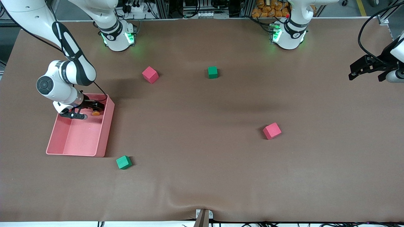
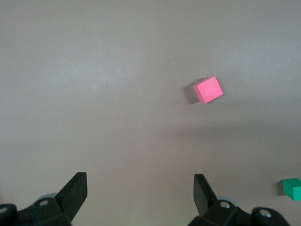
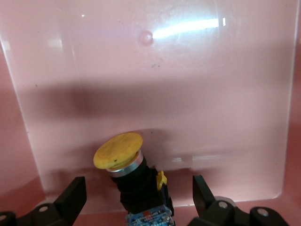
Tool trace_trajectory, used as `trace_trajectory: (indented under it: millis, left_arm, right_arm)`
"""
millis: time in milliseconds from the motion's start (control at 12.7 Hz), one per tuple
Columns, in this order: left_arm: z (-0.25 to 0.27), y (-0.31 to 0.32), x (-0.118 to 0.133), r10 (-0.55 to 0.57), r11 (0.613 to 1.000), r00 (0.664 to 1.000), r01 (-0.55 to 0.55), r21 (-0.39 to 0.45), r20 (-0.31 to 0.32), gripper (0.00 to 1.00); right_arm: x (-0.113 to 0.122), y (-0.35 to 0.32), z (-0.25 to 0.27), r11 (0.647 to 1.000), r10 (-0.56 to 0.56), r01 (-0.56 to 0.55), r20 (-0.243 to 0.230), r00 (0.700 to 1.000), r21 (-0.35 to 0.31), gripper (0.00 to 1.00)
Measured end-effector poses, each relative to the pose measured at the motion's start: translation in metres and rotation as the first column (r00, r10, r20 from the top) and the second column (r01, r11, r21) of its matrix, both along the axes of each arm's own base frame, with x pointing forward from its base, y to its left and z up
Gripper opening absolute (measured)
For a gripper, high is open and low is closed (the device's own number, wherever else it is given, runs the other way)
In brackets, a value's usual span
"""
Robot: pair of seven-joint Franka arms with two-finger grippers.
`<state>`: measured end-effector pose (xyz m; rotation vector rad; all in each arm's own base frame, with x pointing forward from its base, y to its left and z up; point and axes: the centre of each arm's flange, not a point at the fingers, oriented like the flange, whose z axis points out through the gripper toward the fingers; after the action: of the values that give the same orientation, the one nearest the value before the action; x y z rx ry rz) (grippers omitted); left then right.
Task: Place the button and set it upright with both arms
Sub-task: 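Lower the right gripper and grasp the yellow button's blue base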
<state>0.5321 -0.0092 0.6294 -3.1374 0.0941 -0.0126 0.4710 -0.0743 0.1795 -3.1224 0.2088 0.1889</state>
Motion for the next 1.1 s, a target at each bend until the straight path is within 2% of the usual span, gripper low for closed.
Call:
trace_trajectory:
  millis: [708,1102]
  left_arm:
    - [0.0,0.0,0.0,0.0,1.0,1.0,0.0,0.0,0.0,1.0]
    - [0.0,0.0,0.0,0.0,1.0,1.0,0.0,0.0,0.0,1.0]
  right_arm:
    - [-0.005,0.001,-0.013,1.0,-0.001,0.001,-0.026,1.0,0.006,1.0]
    - [-0.003,-0.003,-0.011,1.0,-0.006,0.006,-0.015,1.0,0.004,0.46]
